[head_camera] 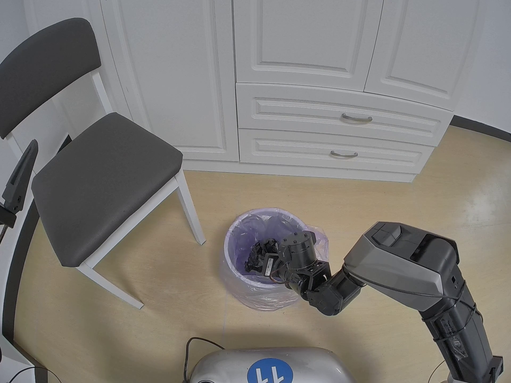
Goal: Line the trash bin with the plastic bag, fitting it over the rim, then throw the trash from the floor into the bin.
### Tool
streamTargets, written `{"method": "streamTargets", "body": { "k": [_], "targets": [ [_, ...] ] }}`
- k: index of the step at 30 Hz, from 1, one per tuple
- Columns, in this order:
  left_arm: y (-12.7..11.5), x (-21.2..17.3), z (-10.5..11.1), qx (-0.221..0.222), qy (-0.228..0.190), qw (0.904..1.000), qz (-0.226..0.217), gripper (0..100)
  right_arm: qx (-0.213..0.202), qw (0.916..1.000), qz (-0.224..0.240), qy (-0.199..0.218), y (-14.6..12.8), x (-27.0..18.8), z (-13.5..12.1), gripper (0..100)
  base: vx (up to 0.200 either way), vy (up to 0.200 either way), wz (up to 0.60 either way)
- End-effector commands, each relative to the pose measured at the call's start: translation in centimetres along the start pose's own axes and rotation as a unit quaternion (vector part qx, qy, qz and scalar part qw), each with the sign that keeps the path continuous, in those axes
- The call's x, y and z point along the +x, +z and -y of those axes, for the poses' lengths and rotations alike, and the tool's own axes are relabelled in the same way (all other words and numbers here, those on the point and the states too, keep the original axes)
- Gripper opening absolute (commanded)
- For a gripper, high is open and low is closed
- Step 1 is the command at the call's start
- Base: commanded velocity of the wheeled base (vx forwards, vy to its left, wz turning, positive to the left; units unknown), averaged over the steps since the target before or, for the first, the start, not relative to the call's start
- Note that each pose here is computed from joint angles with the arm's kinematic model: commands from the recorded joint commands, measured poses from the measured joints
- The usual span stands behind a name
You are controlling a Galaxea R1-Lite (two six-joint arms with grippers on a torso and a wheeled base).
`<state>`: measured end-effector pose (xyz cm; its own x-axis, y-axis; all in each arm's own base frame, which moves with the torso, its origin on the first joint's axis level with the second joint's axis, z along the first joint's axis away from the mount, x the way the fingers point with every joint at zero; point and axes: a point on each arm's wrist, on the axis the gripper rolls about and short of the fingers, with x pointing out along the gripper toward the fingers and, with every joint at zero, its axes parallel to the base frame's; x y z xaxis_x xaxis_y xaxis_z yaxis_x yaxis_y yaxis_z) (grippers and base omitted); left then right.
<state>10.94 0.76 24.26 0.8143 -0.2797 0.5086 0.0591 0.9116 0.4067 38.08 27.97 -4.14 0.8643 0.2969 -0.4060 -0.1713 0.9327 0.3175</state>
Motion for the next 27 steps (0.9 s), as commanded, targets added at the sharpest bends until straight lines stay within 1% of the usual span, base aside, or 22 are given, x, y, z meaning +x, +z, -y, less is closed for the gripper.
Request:
{"method": "streamTargets", "body": {
  "k": [1,2,11,18,21,23,25,27],
  "targets": [
    [-0.1,0.0,0.0,0.000,0.000,1.0000,-0.001,100,-0.001,1.0000,-0.002,0.000,-0.5,0.1,0.0,0,0.000,0.000,0.00],
    [-0.1,0.0,0.0,0.000,0.000,1.0000,-0.001,100,0.000,1.0000,0.000,0.000,-0.4,0.1,0.0,100,0.000,0.000,0.00],
    [0.0,0.0,0.0,0.000,0.000,1.0000,0.000,100,0.001,1.0000,0.003,0.003,-0.1,-0.2,-0.2,100,0.000,0.000,0.00],
    [0.0,0.0,0.0,0.000,0.000,1.0000,0.000,100,0.007,0.9996,0.026,0.012,2.5,-1.6,-1.1,100,0.000,0.000,0.00],
    [-0.1,0.0,0.0,0.000,0.000,1.0000,-0.001,100,0.006,0.9990,0.042,0.013,4.2,-2.7,-1.2,100,0.000,0.000,0.00],
    [-0.2,-0.1,0.1,-0.002,-0.002,1.0000,-0.004,100,-0.002,0.9985,0.053,0.012,5.7,-4.1,-1.3,100,0.000,0.000,0.00],
    [-0.4,-0.1,0.2,-0.005,-0.005,1.0000,-0.007,100,-0.022,0.9974,0.067,0.012,7.4,-5.6,-1.4,100,0.000,0.000,0.00],
    [-0.5,0.0,0.3,-0.005,-0.009,0.9999,-0.008,100,-0.045,0.9959,0.078,0.002,8.9,-7.3,-0.8,100,0.000,0.000,0.00]
  ]
}}
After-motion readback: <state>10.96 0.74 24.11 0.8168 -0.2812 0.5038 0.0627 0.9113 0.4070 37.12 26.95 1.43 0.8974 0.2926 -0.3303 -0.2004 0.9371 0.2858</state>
